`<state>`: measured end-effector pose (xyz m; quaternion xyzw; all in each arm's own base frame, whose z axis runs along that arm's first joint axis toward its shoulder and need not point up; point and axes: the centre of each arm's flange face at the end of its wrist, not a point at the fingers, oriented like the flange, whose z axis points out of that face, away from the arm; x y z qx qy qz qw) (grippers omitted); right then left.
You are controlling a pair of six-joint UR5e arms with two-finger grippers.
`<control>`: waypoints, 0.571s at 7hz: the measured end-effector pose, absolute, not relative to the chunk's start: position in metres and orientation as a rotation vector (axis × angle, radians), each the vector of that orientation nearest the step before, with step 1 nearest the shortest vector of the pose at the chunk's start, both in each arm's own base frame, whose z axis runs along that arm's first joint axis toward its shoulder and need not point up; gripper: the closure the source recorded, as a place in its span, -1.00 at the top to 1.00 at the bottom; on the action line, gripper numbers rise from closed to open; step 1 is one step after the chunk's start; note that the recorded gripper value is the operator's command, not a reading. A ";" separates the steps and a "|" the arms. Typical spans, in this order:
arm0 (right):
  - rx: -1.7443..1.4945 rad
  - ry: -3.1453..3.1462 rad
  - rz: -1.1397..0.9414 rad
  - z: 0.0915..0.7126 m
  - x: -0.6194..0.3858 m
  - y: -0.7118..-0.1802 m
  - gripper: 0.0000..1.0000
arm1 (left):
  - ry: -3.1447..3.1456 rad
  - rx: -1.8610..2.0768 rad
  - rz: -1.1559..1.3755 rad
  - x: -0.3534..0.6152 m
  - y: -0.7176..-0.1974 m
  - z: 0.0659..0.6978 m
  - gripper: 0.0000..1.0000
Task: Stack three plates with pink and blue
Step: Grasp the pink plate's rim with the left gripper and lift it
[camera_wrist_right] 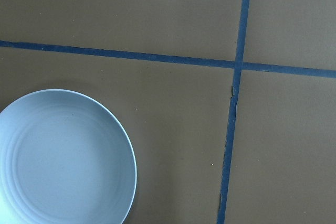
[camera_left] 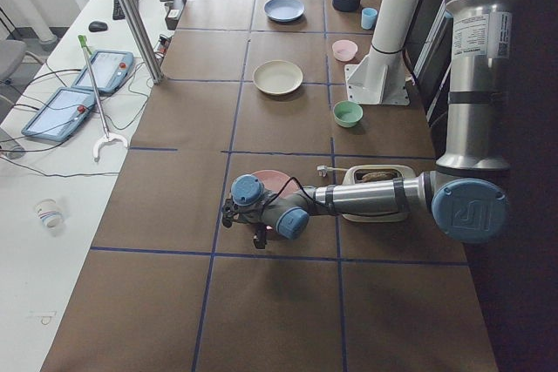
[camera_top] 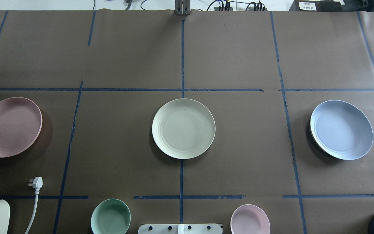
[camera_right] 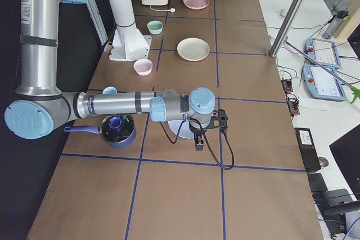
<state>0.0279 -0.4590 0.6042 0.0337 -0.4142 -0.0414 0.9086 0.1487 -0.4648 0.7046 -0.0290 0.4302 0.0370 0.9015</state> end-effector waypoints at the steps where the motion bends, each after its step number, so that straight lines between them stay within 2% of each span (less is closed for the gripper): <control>1: 0.070 -0.855 -0.086 0.604 0.028 -0.459 1.00 | 0.895 -0.054 0.082 0.152 -0.467 0.700 -1.00; 3: 0.070 -0.855 -0.086 0.604 0.028 -0.459 1.00 | 0.911 -0.035 0.090 0.157 -0.474 0.686 -1.00; 4: 0.071 -0.855 -0.086 0.604 0.028 -0.460 1.00 | 0.964 -0.011 0.092 0.163 -0.482 0.651 -1.00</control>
